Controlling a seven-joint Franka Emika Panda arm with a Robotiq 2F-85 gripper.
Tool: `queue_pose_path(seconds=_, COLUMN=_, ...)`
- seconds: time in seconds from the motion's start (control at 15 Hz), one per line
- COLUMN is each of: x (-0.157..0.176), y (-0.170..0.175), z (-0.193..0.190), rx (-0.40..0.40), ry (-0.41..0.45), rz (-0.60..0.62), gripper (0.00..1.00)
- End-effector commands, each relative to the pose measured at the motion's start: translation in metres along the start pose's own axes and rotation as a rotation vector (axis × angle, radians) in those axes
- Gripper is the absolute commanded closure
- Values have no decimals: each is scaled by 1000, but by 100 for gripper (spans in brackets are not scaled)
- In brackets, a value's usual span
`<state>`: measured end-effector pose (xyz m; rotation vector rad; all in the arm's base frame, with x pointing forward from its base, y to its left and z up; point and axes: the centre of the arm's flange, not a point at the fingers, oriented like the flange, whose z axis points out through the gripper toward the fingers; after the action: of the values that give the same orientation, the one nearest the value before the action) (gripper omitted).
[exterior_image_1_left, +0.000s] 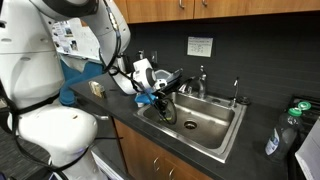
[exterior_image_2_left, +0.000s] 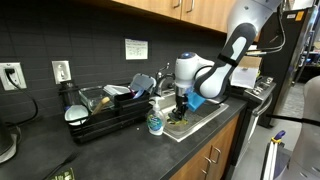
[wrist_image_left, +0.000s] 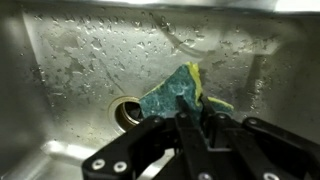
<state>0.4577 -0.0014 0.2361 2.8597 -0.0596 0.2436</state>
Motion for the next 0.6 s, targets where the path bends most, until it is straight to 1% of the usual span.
queue_pose_path(seconds=0.0, x=-6, y=5, z=-12, rx=9, ry=6, rz=41, gripper=96)
queue_pose_path(seconds=0.53, x=4, y=14, z=-21, rx=36, ry=26, rz=92, gripper=96)
